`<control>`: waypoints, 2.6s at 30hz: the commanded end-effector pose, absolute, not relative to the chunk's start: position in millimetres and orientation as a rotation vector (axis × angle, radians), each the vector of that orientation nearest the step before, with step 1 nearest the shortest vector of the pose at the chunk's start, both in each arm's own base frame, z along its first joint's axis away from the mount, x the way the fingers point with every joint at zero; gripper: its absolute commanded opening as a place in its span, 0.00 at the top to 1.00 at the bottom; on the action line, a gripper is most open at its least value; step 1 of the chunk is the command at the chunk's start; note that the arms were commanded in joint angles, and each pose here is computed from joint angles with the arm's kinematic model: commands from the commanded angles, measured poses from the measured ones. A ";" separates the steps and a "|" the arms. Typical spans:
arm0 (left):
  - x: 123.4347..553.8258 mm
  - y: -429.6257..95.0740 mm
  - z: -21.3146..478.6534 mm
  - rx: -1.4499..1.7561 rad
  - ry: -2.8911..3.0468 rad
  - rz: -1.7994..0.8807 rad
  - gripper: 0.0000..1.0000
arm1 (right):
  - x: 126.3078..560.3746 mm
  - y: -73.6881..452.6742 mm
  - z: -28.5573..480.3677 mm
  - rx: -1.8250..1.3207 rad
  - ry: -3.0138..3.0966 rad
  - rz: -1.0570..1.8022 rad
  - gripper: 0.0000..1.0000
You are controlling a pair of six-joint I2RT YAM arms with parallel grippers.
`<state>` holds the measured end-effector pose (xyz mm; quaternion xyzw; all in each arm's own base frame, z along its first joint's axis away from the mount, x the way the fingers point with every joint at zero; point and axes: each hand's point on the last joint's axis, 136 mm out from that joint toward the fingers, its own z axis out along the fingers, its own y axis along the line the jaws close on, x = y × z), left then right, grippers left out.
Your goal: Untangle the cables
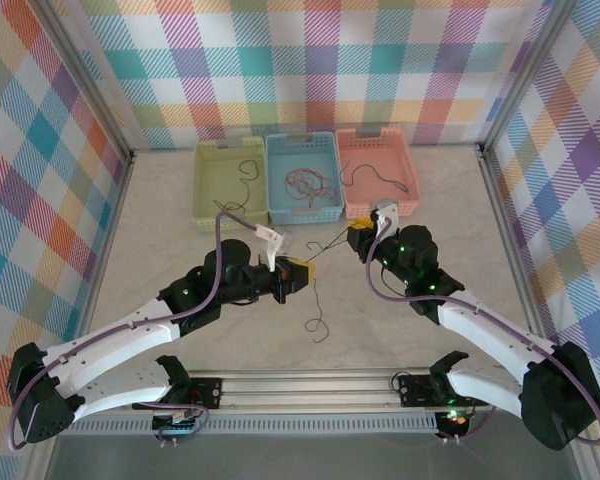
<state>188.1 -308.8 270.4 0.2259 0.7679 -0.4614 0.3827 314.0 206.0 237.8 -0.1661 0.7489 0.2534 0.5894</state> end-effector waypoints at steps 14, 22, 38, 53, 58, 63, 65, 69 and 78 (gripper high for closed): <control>160.9 -306.5 297.9 0.689 1.881 -1.273 1.00 | 324.4 213.7 226.6 -0.794 1.666 0.161 0.56; 152.8 -285.6 310.7 0.671 1.843 -1.236 1.00 | 319.8 212.7 177.9 -1.216 1.562 -0.150 0.52; 145.3 -239.1 334.2 0.610 1.801 -1.106 1.00 | 369.1 149.5 182.6 -1.034 1.552 -0.505 0.30; 233.5 -225.1 398.3 0.358 1.811 -0.726 1.00 | 349.9 158.4 189.4 -0.294 1.842 0.409 0.30; 283.5 -211.2 431.0 0.259 1.791 -0.534 1.00 | 346.2 167.9 164.3 -0.309 1.896 0.477 0.30; 348.4 -189.2 451.1 0.140 1.812 -0.397 1.00 | 348.2 166.9 140.3 -0.289 1.921 0.475 0.30; 373.4 -178.9 452.5 0.082 1.823 -0.366 1.00 | 349.4 168.8 133.6 -0.293 1.932 0.481 0.30; 424.4 -153.7 439.6 -0.038 1.876 -0.326 1.00 | 350.1 170.4 125.8 -0.285 1.952 0.494 0.30; 527.7 -91.1 377.6 -0.241 1.967 -0.185 1.00 | 347.0 169.3 124.4 -0.295 1.952 0.489 0.30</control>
